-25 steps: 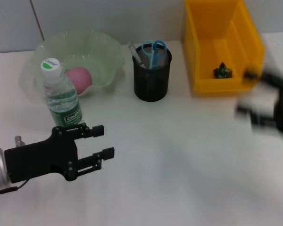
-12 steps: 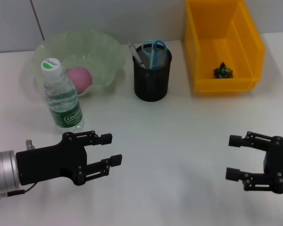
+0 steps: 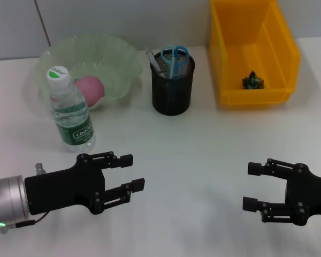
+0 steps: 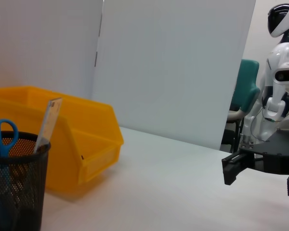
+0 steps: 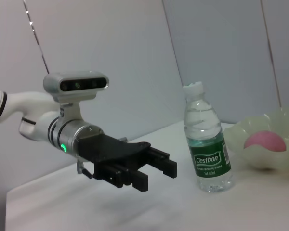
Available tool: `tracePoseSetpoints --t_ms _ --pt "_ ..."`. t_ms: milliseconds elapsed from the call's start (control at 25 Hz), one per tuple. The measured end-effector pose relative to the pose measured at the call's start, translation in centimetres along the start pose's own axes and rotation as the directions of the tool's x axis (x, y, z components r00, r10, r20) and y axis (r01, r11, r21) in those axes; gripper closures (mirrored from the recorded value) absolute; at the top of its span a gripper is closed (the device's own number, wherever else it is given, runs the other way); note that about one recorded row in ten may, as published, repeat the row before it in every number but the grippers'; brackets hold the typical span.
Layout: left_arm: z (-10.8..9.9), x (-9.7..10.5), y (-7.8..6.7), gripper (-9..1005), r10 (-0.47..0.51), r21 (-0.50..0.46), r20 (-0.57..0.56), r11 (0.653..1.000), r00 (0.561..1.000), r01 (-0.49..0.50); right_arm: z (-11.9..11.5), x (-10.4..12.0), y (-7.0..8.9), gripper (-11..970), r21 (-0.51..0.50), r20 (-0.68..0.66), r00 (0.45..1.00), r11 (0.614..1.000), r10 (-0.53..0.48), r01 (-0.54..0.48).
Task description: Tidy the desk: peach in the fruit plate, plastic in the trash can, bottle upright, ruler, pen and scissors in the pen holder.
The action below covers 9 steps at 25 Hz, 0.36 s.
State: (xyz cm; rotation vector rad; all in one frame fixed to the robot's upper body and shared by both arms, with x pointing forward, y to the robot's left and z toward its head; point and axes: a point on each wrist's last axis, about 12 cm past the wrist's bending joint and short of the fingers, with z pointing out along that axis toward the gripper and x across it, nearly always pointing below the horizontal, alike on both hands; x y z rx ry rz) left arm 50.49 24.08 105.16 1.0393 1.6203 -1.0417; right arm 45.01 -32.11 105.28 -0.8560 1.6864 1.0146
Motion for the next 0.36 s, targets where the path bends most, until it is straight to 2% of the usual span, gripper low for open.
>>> tracePoseSetpoints --t_ms 360 --pt "0.03 0.37 -0.33 423 -0.005 -0.006 0.006 1.000 1.000 0.005 0.52 0.17 -0.22 119 0.020 0.018 1.000 1.000 0.003 -0.004"
